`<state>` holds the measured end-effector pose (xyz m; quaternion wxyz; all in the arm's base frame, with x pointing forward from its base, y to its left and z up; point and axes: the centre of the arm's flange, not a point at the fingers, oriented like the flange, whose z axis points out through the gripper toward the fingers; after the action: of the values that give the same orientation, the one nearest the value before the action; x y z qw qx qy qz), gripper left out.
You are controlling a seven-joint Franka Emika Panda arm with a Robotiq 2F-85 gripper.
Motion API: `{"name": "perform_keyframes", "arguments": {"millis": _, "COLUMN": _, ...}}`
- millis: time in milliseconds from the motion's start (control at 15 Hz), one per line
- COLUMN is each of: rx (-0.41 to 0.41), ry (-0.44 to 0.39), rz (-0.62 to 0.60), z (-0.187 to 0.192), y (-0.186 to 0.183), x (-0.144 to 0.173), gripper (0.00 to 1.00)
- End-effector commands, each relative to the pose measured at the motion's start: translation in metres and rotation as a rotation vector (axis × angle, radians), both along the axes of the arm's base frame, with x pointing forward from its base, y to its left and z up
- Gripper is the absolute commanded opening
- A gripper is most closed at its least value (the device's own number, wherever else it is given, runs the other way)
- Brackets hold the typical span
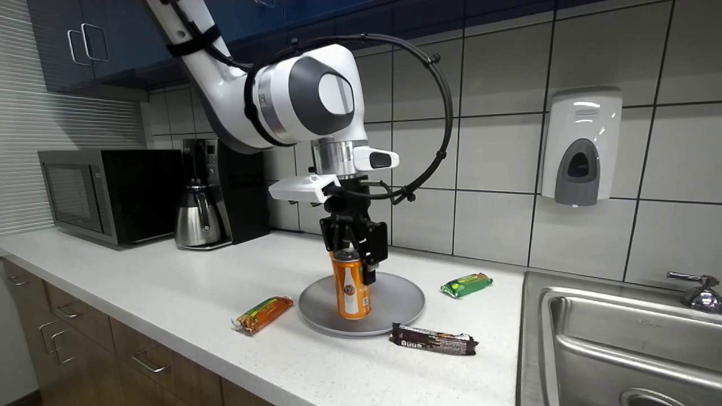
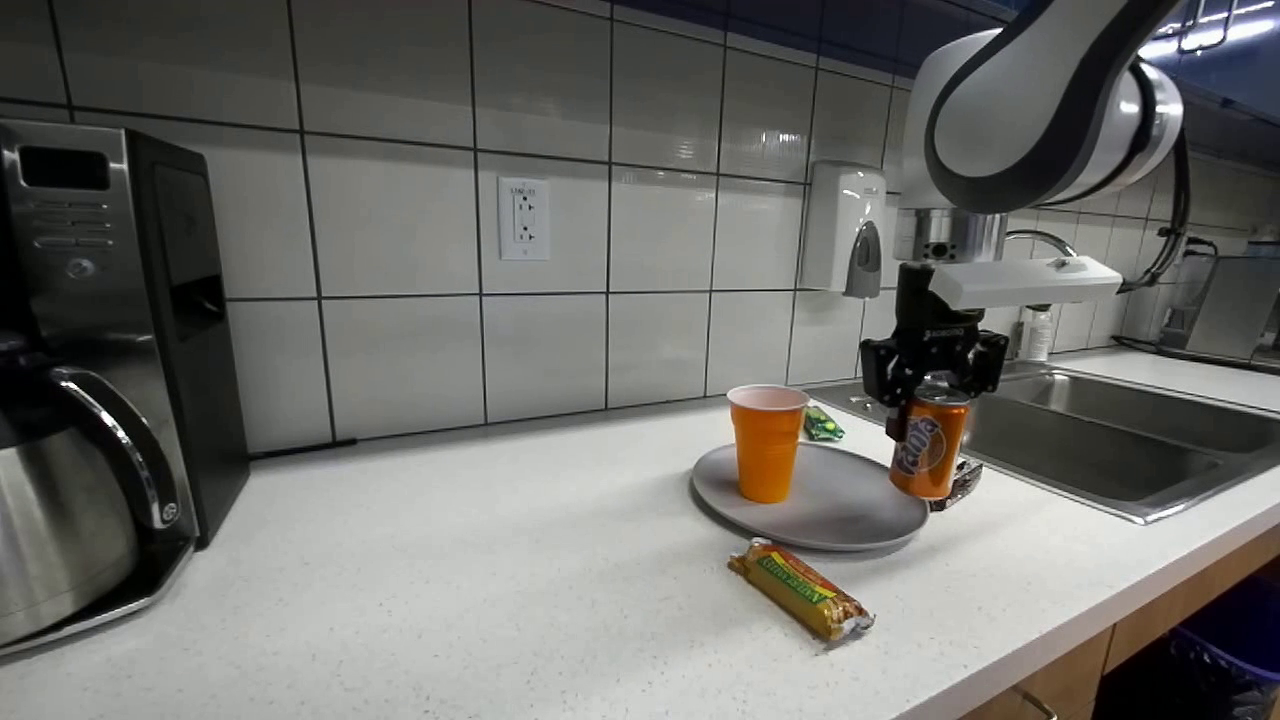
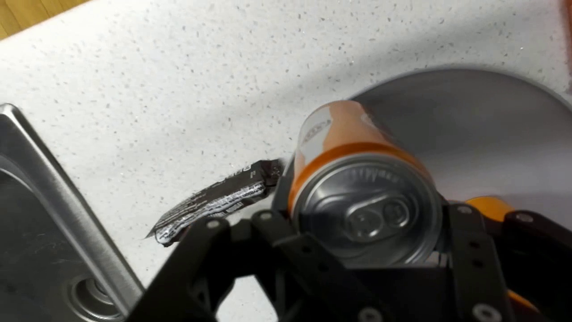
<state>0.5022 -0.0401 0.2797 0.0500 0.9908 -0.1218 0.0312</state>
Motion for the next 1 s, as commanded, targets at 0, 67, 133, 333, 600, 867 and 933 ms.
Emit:
{"name": "perform_keyframes", "arguments": {"millis": 0, "rx": 0.003, "ry": -0.002, "rz": -0.021, "z": 0.015, "y": -0.025, "x": -0.017, "gripper": 0.39}}
{"name": "perform_keyframes", "arguments": {"millis": 67, "rx": 0.001, "ry": -0.001, "rz": -0.032, "z": 0.015, "y": -0.031, "x": -0.019, "gripper": 0.39}}
{"name": "perform_keyframes", "arguments": {"millis": 133, "rx": 0.000, "ry": 0.001, "rz": -0.044, "z": 0.014, "y": -0.038, "x": -0.021, "gripper": 0.39}}
{"name": "perform_keyframes", "arguments": {"millis": 333, "rx": 0.000, "ry": 0.004, "rz": -0.078, "z": 0.014, "y": -0.058, "x": -0.029, "gripper": 0.39}}
{"name": "perform_keyframes", "arguments": {"millis": 600, "rx": -0.004, "ry": 0.005, "rz": -0.121, "z": 0.015, "y": -0.087, "x": -0.037, "gripper": 0.39}}
{"name": "perform_keyframes", "arguments": {"millis": 867, "rx": -0.015, "ry": 0.004, "rz": -0.160, "z": 0.017, "y": -0.116, "x": -0.045, "gripper": 0.39}}
{"name": "perform_keyframes", "arguments": {"millis": 933, "rx": -0.017, "ry": 0.004, "rz": -0.169, "z": 0.017, "y": -0.123, "x": -0.047, "gripper": 0.39}}
